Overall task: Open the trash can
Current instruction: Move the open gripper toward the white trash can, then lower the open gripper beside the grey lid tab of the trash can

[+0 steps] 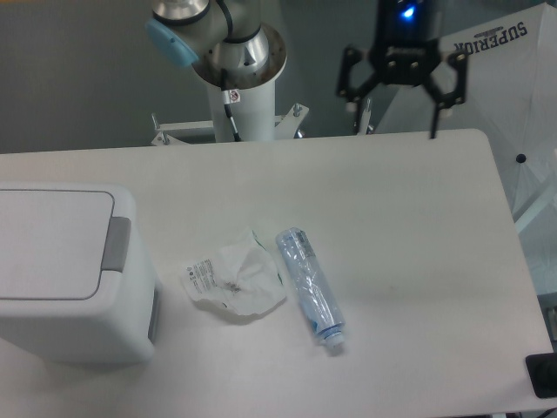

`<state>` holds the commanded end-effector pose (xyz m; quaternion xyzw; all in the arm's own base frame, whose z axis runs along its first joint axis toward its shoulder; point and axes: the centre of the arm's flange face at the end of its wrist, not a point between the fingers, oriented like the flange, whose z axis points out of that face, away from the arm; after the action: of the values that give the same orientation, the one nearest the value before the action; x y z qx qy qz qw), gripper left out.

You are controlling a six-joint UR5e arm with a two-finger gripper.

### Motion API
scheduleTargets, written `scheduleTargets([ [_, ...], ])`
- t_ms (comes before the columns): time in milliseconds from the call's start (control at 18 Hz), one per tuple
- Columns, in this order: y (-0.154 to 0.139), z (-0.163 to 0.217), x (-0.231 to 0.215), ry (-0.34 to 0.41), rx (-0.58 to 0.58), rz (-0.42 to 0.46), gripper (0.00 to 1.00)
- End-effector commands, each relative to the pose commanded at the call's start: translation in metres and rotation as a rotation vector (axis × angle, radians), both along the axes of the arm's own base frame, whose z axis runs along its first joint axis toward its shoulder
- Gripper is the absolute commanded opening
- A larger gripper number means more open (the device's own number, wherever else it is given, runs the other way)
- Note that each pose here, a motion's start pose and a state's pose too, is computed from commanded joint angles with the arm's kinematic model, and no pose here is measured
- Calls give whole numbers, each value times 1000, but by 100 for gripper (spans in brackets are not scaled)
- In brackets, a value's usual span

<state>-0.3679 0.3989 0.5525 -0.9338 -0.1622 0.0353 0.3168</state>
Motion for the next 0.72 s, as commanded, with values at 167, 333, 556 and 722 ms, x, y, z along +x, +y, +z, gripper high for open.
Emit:
scheduleTargets([
  [167, 37, -8, 17, -44, 52, 37, 100],
  [333, 73, -17, 35, -101, 119, 102, 100],
  [556, 99, -26, 60, -194, 130, 141, 100],
  [722, 117, -39, 86, -240, 114, 125, 100],
])
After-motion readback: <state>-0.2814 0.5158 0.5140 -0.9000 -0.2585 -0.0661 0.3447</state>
